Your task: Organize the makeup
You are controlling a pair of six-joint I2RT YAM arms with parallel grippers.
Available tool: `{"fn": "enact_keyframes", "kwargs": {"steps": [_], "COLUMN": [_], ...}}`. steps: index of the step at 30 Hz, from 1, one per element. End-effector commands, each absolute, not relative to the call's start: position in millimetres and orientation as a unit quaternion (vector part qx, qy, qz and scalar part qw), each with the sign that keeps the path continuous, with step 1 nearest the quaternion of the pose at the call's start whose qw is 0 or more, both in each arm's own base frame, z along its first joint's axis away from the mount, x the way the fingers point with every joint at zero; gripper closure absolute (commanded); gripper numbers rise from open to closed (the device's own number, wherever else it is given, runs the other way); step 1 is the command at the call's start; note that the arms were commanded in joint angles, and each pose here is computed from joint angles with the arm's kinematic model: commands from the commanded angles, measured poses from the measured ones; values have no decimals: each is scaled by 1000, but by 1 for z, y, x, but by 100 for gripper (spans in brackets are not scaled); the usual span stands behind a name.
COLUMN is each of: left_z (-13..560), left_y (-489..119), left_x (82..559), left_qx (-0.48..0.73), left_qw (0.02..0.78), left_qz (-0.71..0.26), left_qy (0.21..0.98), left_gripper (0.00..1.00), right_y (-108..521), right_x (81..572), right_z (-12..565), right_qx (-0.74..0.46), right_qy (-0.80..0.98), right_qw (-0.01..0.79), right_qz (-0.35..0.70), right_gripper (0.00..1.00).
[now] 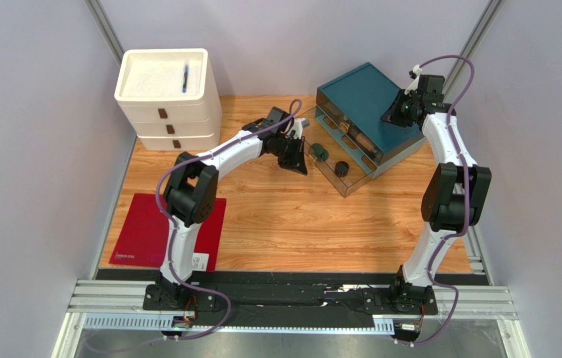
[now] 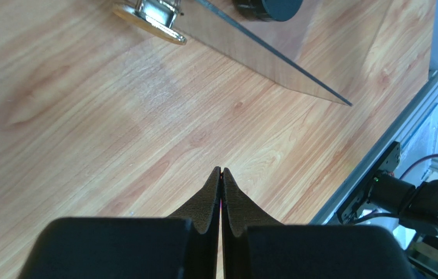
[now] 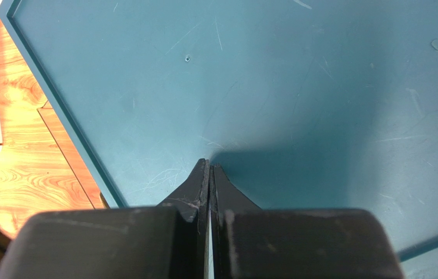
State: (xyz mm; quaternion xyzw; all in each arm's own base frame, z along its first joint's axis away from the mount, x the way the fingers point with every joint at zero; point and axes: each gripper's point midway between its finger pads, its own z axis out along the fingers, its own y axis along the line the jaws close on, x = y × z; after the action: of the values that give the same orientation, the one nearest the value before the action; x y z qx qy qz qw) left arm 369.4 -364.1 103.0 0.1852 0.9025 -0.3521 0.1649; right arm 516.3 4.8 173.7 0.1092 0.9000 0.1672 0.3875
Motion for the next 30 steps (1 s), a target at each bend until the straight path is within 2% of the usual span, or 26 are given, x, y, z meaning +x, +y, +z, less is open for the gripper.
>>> {"fn": "enact_keyframes", "kwargs": {"steps": [1, 10, 14, 17, 26, 30], "left_z": [91, 77, 74, 71, 97, 107], "left_y": [-384, -422, -442, -461, -542, -553], "left_x": [373, 404, 420, 434, 457, 468], "left_qx": [166, 90, 15, -46, -123, -141], "left_qw": [154, 142, 130, 128, 106, 103], "left_qz": [-384, -413, -424, -451, -571, -594], "left_qy": [895, 895, 896, 882, 805, 785], "left_gripper": [100, 100, 100, 100, 100, 100], "right_y": [7, 7, 7, 7, 8, 9], "right_x": [426, 426, 426, 426, 425, 425], "right_z": [57, 56, 57, 58, 57, 56], "right_qx": [142, 141, 142, 141, 142, 141], "right_qy": [970, 971, 971, 971, 970, 970], "right_qw": [147, 145, 147, 147, 146, 145], "right_qz": [128, 127, 129, 129, 131, 132], "right_gripper": [100, 100, 100, 100, 100, 100]}}
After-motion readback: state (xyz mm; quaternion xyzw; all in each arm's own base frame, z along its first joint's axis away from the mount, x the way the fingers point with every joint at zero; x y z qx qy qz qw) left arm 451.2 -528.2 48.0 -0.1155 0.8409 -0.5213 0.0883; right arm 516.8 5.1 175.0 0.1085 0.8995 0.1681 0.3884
